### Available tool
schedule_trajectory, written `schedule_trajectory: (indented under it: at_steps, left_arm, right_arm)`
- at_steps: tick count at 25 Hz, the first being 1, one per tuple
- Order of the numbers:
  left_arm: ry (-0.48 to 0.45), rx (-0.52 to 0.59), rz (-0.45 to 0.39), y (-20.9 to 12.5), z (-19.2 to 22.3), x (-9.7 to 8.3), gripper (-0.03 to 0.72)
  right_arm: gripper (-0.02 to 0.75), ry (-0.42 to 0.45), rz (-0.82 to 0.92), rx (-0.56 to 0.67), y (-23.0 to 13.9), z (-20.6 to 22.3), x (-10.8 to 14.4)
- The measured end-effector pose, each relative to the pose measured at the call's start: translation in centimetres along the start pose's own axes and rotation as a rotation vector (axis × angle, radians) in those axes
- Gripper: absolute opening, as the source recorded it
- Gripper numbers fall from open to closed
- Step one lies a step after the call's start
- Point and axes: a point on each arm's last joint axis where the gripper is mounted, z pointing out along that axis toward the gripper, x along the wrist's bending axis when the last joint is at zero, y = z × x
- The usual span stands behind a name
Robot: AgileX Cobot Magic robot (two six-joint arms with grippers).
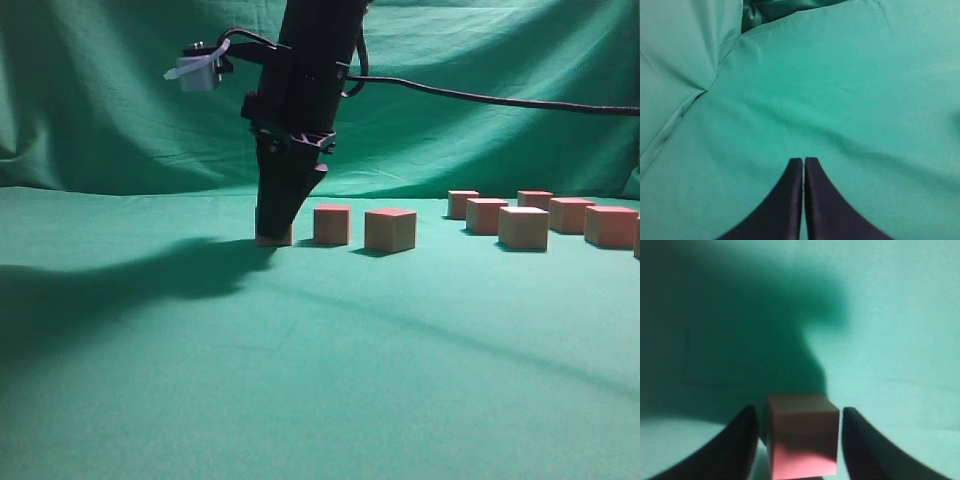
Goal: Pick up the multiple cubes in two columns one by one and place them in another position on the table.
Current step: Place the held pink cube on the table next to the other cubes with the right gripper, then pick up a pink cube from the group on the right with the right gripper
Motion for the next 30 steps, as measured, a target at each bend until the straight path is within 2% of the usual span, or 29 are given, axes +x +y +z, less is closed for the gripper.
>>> schedule_trajectory:
  at_steps: [5, 9, 10, 12, 18, 21, 24, 27, 30]
  left_arm:
    - [0.0, 0.0, 0.0, 0.0, 0.0, 0.0, 0.0]
    - [0.0, 0.0, 0.0, 0.0, 0.0, 0.0, 0.0]
    - [0.0, 0.0, 0.0, 0.0, 0.0, 0.0, 0.0]
    - [0.0, 0.0, 0.0, 0.0, 0.0, 0.0, 0.0]
    - [0.0, 0.0, 0.0, 0.0, 0.0, 0.0, 0.0]
    - [0.0, 0.0, 0.0, 0.0, 0.0, 0.0, 0.0]
    - [0.0, 0.0, 0.0, 0.0, 0.0, 0.0, 0.0]
    - [0.0, 0.0, 0.0, 0.0, 0.0, 0.0, 0.0]
    - [0.0, 0.0, 0.0, 0.0, 0.0, 0.0, 0.0]
  right_arm:
    - [0.528, -0.02, 0.001, -0.007, 0.1, 0.1, -0.2]
    - [0.511, -0.049, 0.021, -0.02, 0.4, -1.4, -0.4]
    - [0.552, -0.059, 0.031, -0.026, 0.5, -2.1, -0.4]
    - [0.537, -0.08, 0.061, -0.041, 0.9, -3.7, -0.5]
    - [0.537, -0.108, 0.223, -0.139, 2.4, -12.1, 0.7]
    - [0.537, -0.068, 0.392, -0.171, 2.8, -17.2, 2.5]
    - [0.537, -0.079, 0.59, -0.21, 2.9, -20.9, 3.7]
    - [0.537, -0.15, 0.741, -0.227, 2.5, -24.6, 4.8]
    - [0.537, -0.281, 0.835, -0.218, 1.3, -28.5, 6.3]
